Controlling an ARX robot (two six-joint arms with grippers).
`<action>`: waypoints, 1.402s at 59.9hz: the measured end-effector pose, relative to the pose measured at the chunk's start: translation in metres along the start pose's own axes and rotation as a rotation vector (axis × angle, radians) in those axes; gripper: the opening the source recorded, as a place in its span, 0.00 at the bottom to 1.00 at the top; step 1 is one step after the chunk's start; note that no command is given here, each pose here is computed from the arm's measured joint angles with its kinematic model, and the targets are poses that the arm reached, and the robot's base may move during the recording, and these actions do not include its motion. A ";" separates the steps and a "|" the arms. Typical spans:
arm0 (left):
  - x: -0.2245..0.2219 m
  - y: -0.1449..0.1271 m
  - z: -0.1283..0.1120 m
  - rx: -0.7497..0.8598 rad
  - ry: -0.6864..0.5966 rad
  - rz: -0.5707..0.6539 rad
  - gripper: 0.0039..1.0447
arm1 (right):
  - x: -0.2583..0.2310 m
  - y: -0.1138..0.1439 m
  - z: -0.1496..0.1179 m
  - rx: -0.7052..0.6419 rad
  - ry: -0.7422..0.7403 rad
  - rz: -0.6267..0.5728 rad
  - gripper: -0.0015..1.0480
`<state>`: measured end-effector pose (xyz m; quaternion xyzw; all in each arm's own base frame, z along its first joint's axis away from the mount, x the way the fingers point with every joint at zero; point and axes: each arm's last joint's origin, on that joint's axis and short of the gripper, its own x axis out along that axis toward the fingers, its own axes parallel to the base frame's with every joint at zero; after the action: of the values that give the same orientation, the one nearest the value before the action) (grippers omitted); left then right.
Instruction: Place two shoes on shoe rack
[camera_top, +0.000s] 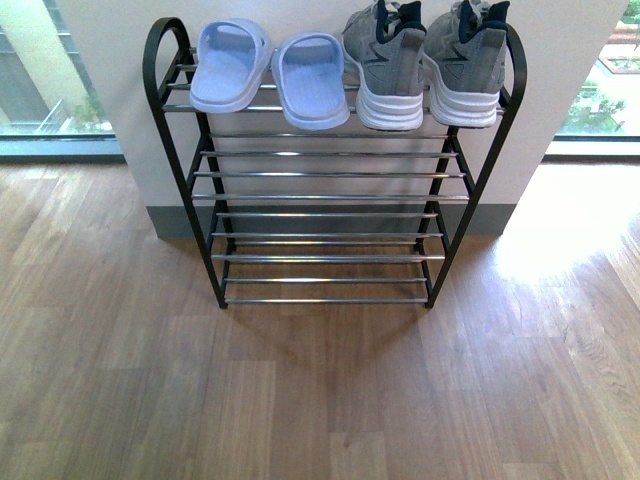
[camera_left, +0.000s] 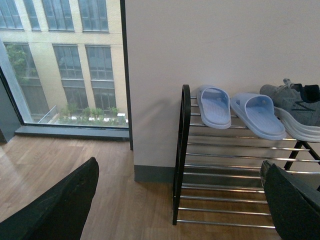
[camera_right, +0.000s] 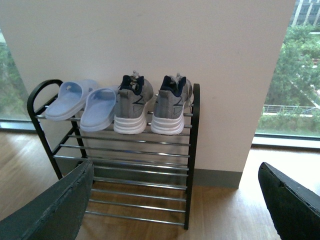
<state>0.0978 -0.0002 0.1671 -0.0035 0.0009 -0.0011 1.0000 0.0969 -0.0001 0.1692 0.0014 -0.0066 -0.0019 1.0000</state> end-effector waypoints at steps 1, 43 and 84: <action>0.000 0.000 0.000 0.000 0.000 0.000 0.91 | 0.000 0.000 0.000 0.000 0.000 0.000 0.91; 0.000 0.000 0.000 0.000 0.000 0.000 0.91 | 0.000 0.000 0.000 0.000 0.000 0.003 0.91; 0.000 0.000 0.000 0.000 0.000 0.000 0.91 | 0.000 0.000 0.000 0.000 0.000 0.003 0.91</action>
<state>0.0978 -0.0002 0.1671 -0.0035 0.0009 -0.0011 1.0000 0.0969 -0.0001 0.1692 0.0014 -0.0066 -0.0006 1.0000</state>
